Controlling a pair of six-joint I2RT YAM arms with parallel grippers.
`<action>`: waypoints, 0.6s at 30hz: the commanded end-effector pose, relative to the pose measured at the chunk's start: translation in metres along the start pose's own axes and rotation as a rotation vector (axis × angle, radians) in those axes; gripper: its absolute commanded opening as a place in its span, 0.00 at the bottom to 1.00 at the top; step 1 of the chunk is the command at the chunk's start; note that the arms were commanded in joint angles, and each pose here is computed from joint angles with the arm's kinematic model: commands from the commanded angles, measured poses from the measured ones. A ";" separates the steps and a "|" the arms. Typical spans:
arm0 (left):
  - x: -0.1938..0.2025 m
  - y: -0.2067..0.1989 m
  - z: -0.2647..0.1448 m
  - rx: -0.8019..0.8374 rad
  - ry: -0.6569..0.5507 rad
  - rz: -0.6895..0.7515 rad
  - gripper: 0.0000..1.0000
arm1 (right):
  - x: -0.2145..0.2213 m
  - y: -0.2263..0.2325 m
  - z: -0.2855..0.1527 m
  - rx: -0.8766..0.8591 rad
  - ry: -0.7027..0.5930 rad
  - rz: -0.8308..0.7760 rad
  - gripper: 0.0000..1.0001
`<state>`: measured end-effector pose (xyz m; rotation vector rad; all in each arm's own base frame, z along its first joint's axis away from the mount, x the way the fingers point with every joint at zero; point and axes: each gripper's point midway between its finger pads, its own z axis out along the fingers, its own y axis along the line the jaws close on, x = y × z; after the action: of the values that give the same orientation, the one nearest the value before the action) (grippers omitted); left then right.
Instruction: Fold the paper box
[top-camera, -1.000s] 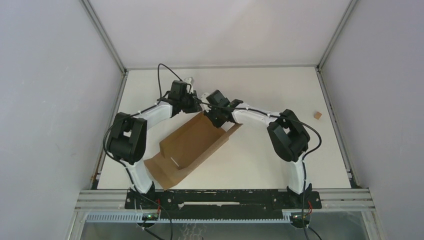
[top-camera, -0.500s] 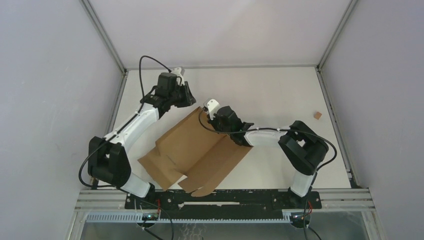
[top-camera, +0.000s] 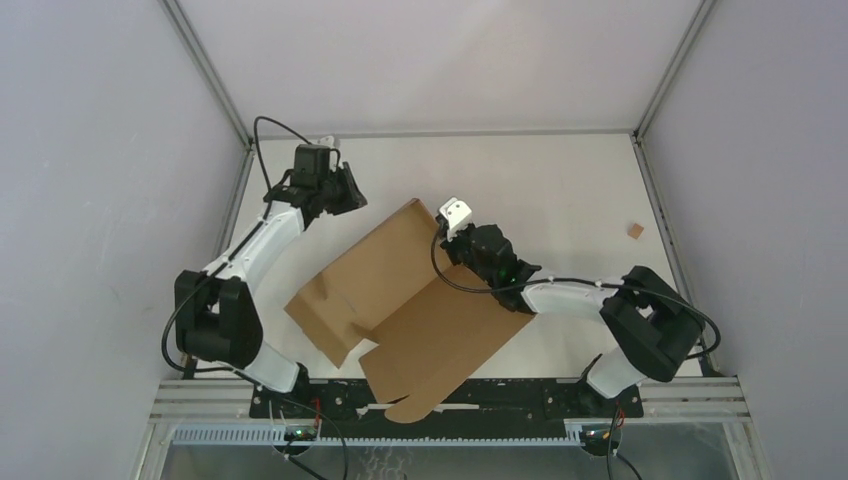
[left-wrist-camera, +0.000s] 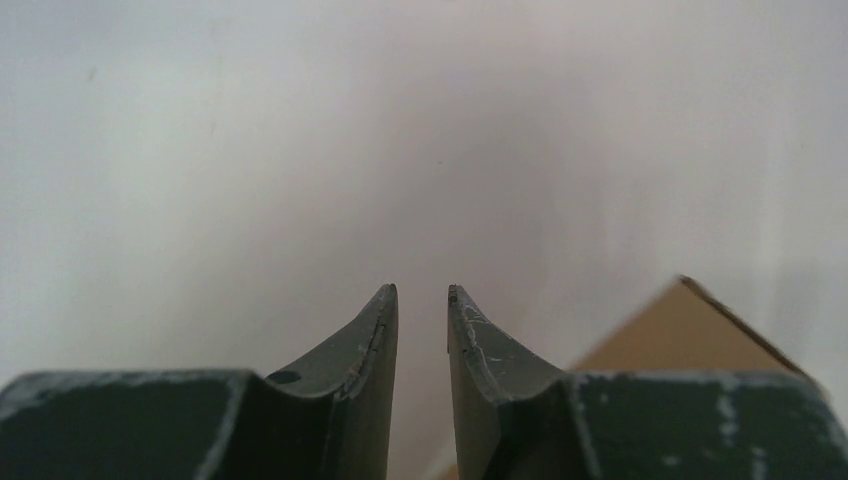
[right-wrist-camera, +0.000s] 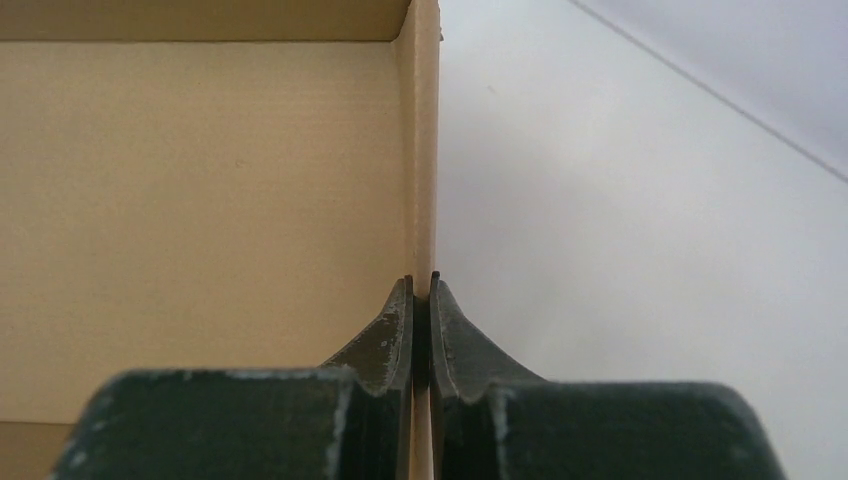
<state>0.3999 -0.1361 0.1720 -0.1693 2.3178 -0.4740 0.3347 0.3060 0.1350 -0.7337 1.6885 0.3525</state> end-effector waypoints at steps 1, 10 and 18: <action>0.007 0.010 0.017 0.007 0.054 -0.055 0.30 | -0.052 -0.021 -0.014 0.064 -0.170 0.001 0.04; 0.058 -0.042 0.063 0.371 0.310 -0.127 0.29 | -0.047 -0.028 -0.014 0.065 -0.209 0.056 0.06; 0.072 -0.076 0.055 0.553 0.350 -0.154 0.29 | -0.021 -0.022 0.013 -0.066 -0.072 0.129 0.09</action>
<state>0.3898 -0.2160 0.0799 -0.0952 2.5412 -1.0812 0.3539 0.2835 0.1359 -0.6447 1.6759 0.3949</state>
